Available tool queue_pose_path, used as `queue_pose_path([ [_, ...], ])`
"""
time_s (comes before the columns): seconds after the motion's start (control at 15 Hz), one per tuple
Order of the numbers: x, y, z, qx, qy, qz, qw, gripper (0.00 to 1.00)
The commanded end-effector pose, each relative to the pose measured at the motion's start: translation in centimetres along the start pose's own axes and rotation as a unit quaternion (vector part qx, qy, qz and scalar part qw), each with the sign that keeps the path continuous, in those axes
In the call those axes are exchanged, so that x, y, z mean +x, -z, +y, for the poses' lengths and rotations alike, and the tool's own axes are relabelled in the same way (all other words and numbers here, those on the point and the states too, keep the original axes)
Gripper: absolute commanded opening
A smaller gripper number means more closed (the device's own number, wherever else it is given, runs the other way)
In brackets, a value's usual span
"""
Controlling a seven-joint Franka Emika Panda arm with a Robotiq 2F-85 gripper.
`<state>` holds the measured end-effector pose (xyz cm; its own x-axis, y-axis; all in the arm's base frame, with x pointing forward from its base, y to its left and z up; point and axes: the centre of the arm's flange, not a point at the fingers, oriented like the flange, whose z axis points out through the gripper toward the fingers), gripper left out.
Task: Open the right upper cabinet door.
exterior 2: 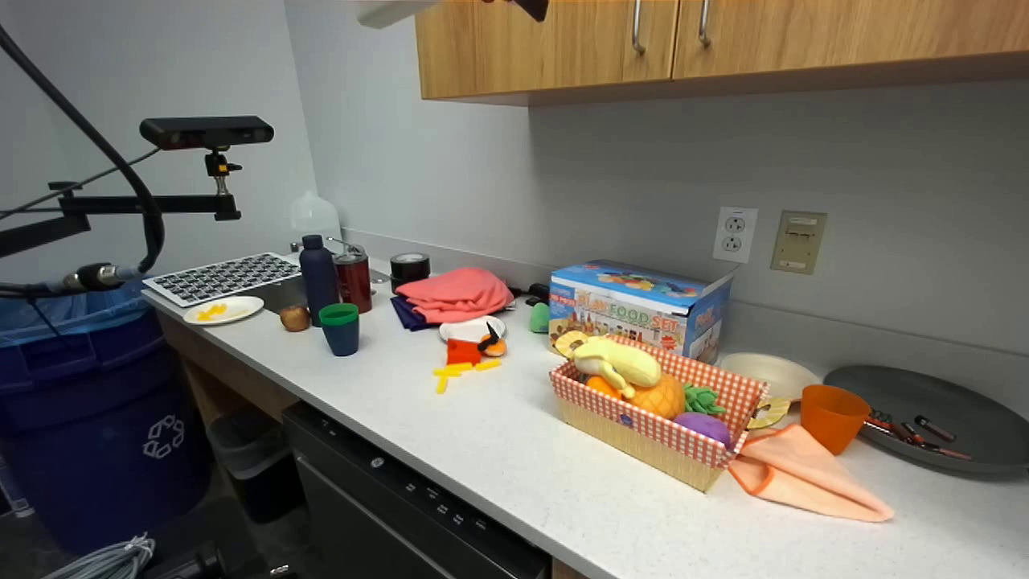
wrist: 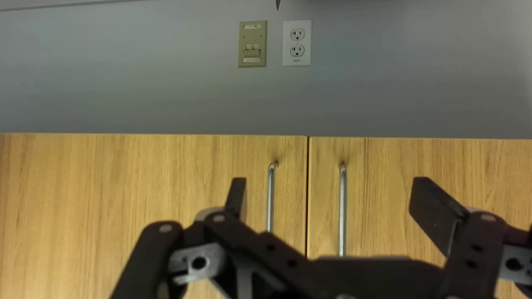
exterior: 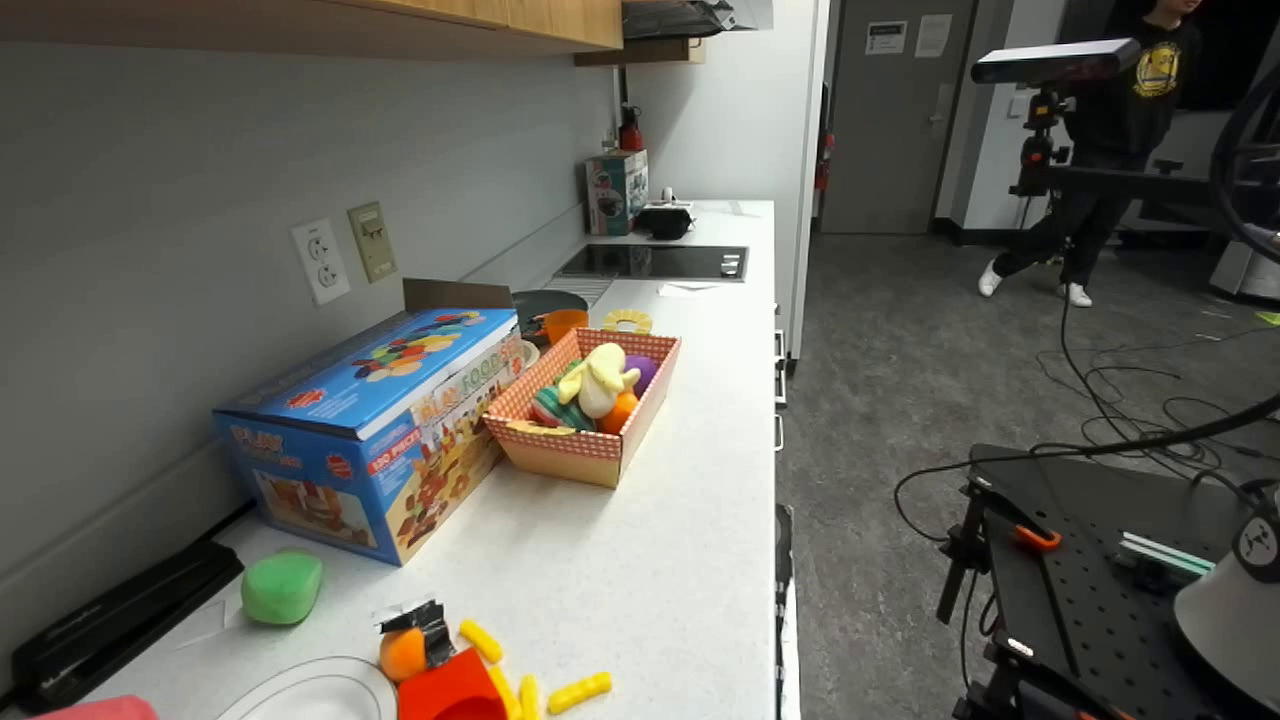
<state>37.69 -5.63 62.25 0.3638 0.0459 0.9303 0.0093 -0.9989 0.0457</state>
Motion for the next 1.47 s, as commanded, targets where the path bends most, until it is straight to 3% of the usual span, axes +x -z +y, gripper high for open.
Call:
queue_pose_path([
  [0.0,0.0,0.0,0.0,0.0,0.0,0.0,1.0,1.0],
  [0.6,-0.25,-0.09,-0.01,0.036,0.017,-0.028,0.9988,1.0],
  [1.0,-0.68,0.08,-0.1,0.1,0.023,-0.125,0.9869,1.0],
  [1.4,-0.6,0.65,-0.2,0.11,0.011,-0.163,0.9804,1.0],
])
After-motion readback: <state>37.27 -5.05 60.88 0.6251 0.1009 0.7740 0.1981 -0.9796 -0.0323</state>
